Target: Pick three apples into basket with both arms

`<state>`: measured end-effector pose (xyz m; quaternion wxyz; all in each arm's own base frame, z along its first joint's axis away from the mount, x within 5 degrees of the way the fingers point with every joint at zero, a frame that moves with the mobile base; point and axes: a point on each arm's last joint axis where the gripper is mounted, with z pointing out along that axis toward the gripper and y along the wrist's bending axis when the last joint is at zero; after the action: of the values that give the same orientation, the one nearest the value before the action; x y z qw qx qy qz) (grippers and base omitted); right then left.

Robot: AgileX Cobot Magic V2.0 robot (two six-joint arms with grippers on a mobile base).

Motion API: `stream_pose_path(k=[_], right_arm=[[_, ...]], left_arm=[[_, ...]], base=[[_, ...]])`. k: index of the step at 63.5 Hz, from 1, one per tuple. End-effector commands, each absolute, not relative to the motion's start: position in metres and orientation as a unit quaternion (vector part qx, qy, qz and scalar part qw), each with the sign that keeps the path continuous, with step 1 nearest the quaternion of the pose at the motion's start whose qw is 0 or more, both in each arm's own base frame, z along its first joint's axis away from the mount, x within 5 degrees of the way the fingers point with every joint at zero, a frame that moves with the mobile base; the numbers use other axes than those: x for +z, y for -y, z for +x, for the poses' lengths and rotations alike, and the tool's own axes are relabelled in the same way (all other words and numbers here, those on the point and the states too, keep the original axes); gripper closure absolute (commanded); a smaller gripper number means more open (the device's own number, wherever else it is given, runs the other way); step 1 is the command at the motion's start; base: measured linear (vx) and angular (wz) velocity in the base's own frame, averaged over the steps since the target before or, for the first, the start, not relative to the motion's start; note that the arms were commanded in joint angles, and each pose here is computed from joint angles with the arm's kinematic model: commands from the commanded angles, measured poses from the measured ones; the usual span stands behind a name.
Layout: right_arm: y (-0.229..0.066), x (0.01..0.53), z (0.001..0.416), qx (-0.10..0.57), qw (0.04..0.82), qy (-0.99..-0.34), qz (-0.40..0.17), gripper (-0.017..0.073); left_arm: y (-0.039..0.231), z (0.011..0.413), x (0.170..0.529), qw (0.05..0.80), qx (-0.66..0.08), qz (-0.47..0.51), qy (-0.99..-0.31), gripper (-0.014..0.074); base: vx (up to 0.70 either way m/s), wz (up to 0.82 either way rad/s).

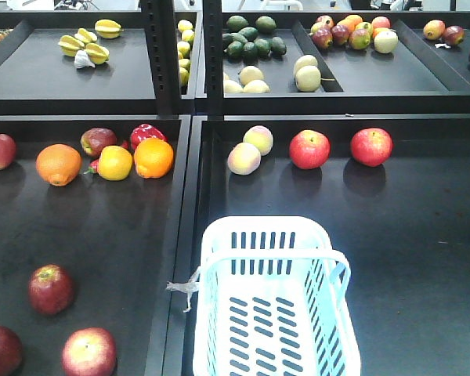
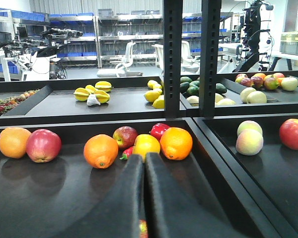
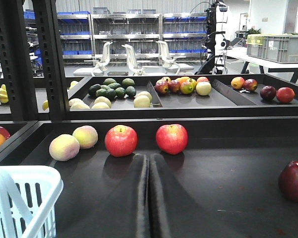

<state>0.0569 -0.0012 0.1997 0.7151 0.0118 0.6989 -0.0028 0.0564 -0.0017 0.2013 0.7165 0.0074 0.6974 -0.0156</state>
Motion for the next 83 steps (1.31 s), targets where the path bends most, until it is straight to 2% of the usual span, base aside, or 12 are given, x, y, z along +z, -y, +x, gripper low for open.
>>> stream_pose_path(k=[1,37,45,57,65,76,83], right_arm=[[0.001,0.202,0.056,-0.006,0.739,-0.673,0.008,0.0568],[0.001,0.202,0.056,-0.006,0.739,-0.673,0.008,0.0568],[0.001,0.202,0.056,-0.006,0.739,-0.673,0.008,0.0568],[0.001,0.202,0.056,-0.006,0.739,-0.673,0.008,0.0568],[0.001,0.202,0.056,-0.006,0.739,-0.674,0.008,0.0568],[0.001,0.202,0.056,-0.006,0.739,-0.674,0.008,0.0568],[0.001,0.202,0.056,-0.006,0.739,-0.674,0.008,0.0568]], left_arm=[[0.002,0.056,0.201,0.740,-0.023,0.007,-0.672,0.0600],[0.002,0.055,0.210,0.760,-0.024,0.007,-0.650,0.0600],[0.002,0.051,0.228,0.762,-0.032,-0.001,-0.646,0.0600],[0.002,0.046,0.284,0.759,-0.041,-0.009,-0.650,0.0600],[0.003,0.053,0.320,0.723,-0.047,-0.013,-0.689,0.0600],[0.004,0.073,0.356,0.605,-0.023,0.011,-0.796,0.0600],[0.005,0.088,0.369,0.541,-0.008,0.034,-0.841,0.0600]], base=[[0.01,0.00],[0.00,0.00],[0.00,0.00],[0.00,0.00],[0.00,0.00],[0.00,0.00],[0.00,0.00]])
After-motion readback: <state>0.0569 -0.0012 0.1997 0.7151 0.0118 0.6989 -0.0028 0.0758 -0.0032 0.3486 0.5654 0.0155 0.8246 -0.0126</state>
